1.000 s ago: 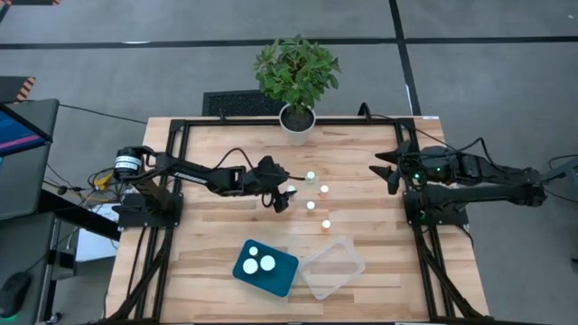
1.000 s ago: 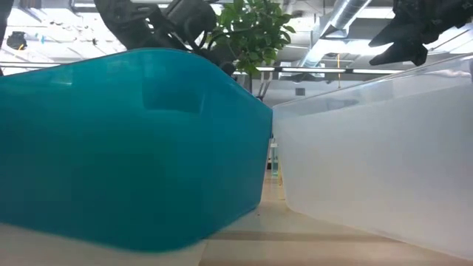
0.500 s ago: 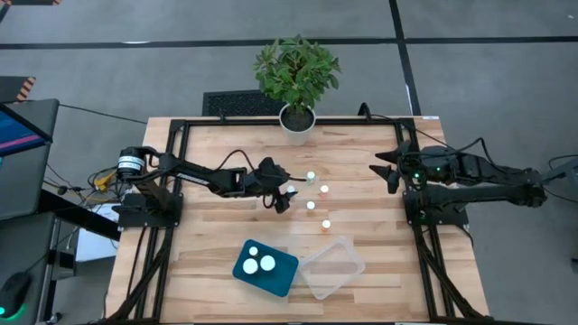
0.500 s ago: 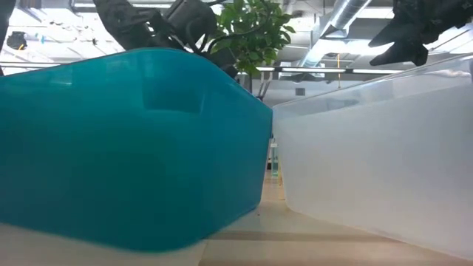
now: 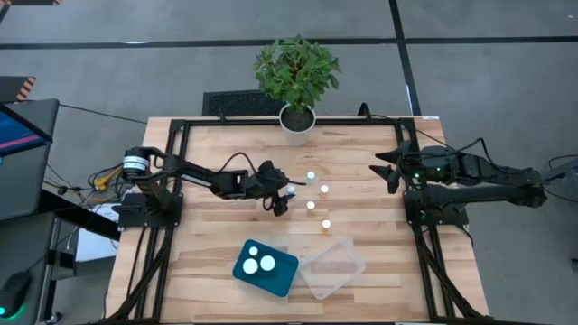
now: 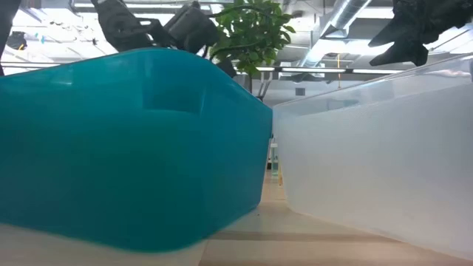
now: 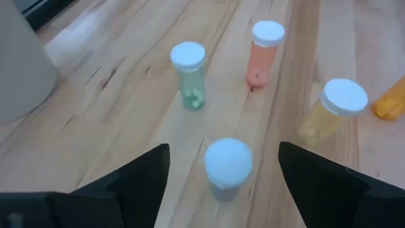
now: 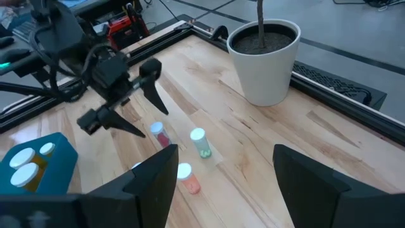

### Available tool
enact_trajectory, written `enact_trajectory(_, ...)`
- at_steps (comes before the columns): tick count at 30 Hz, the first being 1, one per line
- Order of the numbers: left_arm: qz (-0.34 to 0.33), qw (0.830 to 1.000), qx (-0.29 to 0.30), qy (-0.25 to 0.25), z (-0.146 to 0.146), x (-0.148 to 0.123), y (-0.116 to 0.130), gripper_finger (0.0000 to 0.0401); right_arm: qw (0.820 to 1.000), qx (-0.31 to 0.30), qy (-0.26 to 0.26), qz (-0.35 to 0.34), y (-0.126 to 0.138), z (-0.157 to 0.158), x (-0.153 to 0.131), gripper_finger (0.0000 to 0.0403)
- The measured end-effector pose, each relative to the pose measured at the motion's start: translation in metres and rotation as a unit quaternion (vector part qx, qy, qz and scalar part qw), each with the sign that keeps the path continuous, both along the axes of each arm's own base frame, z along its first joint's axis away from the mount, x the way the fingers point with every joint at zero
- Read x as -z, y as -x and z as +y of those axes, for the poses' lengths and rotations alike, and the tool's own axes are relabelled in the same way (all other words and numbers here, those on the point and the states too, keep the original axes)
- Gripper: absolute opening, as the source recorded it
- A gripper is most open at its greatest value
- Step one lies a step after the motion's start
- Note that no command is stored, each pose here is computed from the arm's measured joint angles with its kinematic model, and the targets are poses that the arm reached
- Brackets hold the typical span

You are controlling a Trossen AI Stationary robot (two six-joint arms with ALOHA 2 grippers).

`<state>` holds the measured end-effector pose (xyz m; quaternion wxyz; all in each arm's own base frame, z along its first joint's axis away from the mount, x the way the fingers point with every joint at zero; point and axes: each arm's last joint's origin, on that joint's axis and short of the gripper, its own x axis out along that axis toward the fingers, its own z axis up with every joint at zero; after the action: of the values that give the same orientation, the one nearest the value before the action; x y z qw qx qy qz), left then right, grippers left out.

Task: Pick and place medicine bottles into bin by pill shape (circle, oval)
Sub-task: Put the small blue pill bottle into the blue bin

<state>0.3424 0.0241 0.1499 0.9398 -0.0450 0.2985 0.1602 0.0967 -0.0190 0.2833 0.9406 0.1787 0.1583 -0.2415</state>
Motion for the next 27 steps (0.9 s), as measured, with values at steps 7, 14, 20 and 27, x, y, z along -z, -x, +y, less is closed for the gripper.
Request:
enact_trajectory(7, 0.002, 1.000, -0.005, -0.021, 0.0006, 0.0008, -0.0033, 0.0288, 1.000, 0.001, -0.003, -0.005, -0.0003, 0.0000, -0.0007, 0.0271)
enact_trajectory(14, 0.009, 1.000, -0.004, -0.023, 0.0008, 0.0018, -0.0026, 0.0263, 1.000, 0.001, -0.003, -0.005, -0.0003, 0.0000, -0.0007, 0.0271)
enact_trajectory(20, 0.013, 1.000, -0.003, -0.016, 0.0005, 0.0037, -0.0013, 0.0226, 1.000, 0.001, -0.003, -0.005, -0.0003, 0.0000, -0.0007, 0.0271)
enact_trajectory(27, 0.022, 1.000, 0.010, -0.016, -0.0001, 0.0050, -0.0006, 0.0204, 1.000, 0.000, -0.003, -0.005, -0.0003, 0.0000, -0.0007, 0.0271)
